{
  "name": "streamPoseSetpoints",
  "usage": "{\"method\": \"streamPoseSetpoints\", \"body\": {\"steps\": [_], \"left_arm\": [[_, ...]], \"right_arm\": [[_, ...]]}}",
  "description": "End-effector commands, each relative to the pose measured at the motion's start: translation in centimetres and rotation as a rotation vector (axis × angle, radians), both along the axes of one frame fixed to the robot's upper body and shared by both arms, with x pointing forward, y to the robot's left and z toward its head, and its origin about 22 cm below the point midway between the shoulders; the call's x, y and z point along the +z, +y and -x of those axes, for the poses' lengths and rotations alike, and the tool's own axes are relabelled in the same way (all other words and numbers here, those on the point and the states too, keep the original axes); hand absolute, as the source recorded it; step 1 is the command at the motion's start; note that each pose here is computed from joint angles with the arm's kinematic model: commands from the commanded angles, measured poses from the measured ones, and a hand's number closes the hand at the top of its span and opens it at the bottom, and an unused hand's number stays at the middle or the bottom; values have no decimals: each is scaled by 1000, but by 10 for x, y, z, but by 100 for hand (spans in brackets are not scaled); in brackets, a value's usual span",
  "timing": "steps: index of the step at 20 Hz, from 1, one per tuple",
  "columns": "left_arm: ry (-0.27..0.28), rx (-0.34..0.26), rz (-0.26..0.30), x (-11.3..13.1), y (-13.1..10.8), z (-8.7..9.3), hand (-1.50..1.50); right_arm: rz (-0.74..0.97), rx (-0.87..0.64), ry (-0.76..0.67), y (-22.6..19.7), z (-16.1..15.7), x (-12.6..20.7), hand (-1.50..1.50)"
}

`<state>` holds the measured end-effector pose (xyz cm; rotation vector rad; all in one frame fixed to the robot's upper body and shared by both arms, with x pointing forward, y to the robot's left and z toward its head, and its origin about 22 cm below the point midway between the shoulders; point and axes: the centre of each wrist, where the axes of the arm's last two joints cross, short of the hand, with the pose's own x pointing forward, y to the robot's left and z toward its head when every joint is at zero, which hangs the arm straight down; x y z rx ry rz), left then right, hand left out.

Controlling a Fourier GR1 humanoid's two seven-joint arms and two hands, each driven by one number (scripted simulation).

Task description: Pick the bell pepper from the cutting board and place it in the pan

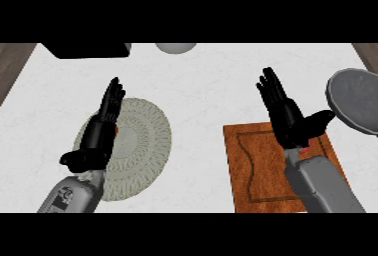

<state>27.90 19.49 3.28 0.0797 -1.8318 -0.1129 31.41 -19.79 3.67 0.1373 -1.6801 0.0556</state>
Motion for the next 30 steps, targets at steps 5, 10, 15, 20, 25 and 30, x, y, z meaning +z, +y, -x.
{"method": "streamPoseSetpoints", "body": {"steps": [5,10,15,20,25,30], "left_arm": [[440,255,169,-71,38,41,0],[540,285,236,-83,45,54,0],[549,278,254,-81,47,57,0],[567,260,266,-75,49,61,0],[562,240,265,-73,47,62,0],[545,222,263,-67,47,56,0]], "right_arm": [[195,-639,-9,-72,21,-26,150],[624,-949,-102,-102,51,-68,-150],[716,-1145,-134,-40,83,-117,-150],[814,-1295,-39,-32,107,-150,-150],[807,-1368,47,-36,91,-155,-150],[799,-1333,187,-50,92,-158,-150]]}}
